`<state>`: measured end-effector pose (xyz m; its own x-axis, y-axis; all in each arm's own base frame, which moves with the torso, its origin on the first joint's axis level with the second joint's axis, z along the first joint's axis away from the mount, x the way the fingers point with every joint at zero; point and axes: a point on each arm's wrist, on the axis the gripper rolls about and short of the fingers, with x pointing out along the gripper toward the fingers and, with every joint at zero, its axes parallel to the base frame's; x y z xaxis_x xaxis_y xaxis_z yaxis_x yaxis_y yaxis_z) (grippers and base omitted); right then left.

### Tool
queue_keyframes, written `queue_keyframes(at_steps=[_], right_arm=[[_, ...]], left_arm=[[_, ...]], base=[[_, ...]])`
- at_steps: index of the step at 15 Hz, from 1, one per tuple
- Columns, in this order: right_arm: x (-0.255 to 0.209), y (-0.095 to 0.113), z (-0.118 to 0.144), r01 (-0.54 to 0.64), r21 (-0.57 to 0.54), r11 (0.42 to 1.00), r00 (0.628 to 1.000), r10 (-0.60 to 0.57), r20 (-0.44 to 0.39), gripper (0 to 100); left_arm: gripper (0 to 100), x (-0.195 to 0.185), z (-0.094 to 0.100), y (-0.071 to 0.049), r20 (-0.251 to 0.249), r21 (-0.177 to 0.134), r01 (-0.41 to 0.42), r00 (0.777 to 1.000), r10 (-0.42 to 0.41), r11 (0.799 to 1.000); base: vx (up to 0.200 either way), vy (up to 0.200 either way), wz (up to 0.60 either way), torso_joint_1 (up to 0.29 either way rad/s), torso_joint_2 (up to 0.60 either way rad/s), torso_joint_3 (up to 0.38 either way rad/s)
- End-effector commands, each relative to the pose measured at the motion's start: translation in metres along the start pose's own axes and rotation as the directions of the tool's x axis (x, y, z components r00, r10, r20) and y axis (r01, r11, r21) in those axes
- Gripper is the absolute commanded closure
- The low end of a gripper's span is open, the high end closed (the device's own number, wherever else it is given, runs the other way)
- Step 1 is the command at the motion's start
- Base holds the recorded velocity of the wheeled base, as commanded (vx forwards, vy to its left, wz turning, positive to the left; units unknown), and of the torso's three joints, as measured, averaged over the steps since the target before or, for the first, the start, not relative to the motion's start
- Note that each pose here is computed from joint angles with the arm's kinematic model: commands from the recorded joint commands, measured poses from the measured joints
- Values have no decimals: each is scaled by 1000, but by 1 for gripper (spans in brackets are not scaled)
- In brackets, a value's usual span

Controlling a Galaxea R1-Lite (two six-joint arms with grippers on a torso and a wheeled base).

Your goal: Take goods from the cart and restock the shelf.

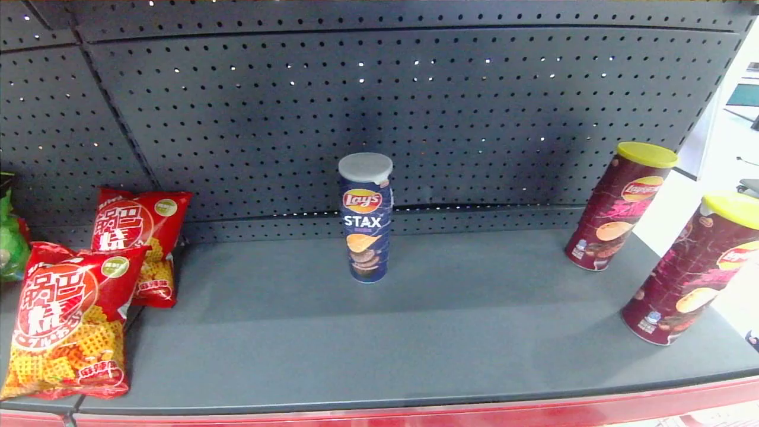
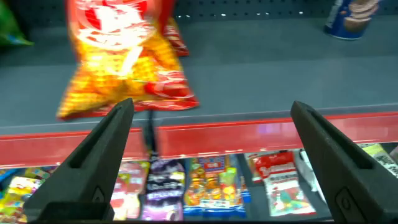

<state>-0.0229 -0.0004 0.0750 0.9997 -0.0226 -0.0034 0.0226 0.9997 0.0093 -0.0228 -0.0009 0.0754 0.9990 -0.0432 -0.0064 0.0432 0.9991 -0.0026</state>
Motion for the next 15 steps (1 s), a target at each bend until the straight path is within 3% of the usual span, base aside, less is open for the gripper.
queue_keyframes(at_steps=[1,15], right_arm=[[0,0,0,-1,0,1000,1000,1,-1,0],[0,0,0,-1,0,1000,1000,1,-1,0]], left_arm=[[0,0,0,0,0,-1,0,1000,0,1000],[0,0,0,0,0,-1,0,1000,0,1000]], base=[[0,-200,0,12,2,-2],[0,-200,0,1,3,2]])
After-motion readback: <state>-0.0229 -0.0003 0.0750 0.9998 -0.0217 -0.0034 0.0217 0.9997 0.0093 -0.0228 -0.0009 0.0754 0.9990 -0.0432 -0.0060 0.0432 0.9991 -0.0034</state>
